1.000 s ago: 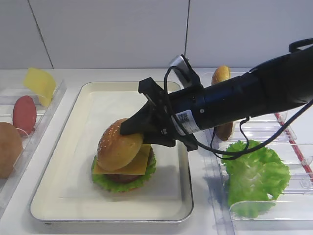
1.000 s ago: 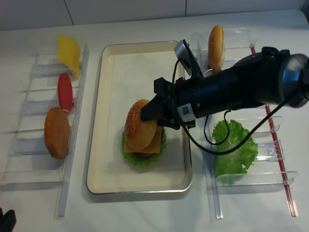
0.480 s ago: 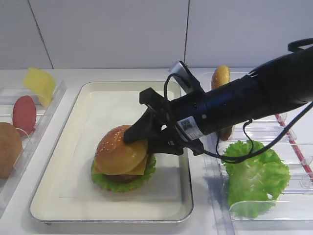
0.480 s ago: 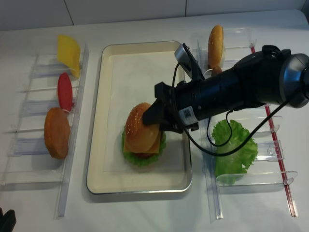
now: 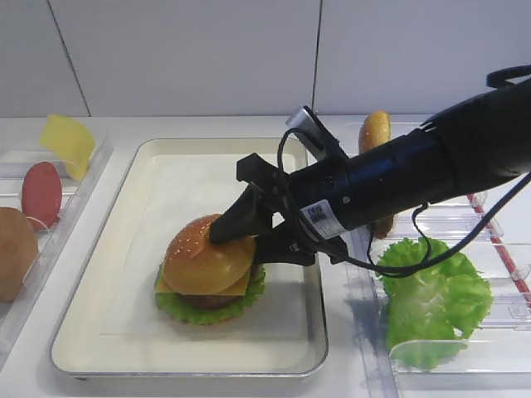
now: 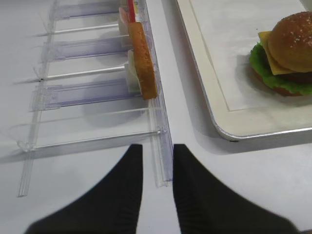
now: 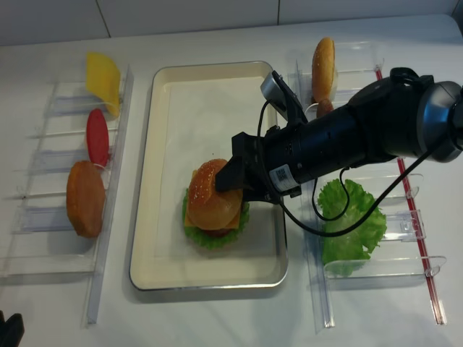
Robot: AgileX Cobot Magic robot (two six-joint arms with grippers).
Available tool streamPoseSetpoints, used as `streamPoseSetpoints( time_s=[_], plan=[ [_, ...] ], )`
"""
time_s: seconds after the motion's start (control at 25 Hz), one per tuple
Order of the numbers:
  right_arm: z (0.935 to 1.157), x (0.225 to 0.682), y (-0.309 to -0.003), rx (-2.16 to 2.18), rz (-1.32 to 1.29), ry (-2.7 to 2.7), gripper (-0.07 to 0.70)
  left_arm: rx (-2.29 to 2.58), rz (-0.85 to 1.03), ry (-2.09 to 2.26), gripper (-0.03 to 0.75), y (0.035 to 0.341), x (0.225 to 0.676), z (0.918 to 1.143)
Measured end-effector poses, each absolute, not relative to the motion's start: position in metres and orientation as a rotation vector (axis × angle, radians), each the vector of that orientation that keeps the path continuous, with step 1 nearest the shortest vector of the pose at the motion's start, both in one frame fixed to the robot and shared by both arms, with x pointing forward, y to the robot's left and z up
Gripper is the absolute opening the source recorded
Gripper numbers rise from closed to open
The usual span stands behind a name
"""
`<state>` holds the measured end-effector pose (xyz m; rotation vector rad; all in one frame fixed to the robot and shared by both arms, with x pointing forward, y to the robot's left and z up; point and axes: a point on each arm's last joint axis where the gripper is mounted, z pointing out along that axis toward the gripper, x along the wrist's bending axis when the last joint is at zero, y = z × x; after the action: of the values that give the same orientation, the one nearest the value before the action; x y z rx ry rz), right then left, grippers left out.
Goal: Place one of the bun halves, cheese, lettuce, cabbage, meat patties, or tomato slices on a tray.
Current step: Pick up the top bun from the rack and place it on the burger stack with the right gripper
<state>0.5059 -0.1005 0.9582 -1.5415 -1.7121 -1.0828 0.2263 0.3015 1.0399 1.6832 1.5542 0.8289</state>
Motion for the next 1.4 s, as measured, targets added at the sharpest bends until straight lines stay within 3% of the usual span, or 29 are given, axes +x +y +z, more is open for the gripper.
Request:
streamPoseSetpoints(
  time_s=[0.24,0.8,1.04,1.4],
  plan=[
    [0.961,0.505,-0.101,-1.546,-1.086,-1.703,0.447,1.683,0.829,1.554,0.169,0.301,0.226,1.040],
    [0.981,0.507,-0.123,-1.586,-1.089,-1.783,0.455,1.682,0.830,1.553,0.169,0.301,0.226,1.040],
    [1.017,0.519,-0.126,-1.582,-1.032,-1.946,0.455,1.682,0.830,1.553,0.169,0.301,0.226,1.040],
    [1.091,0.536,-0.140,-1.688,-0.732,-2.249,0.455,1.682,0.830,1.553,0.169,0.301,0.226,1.040]
  ],
)
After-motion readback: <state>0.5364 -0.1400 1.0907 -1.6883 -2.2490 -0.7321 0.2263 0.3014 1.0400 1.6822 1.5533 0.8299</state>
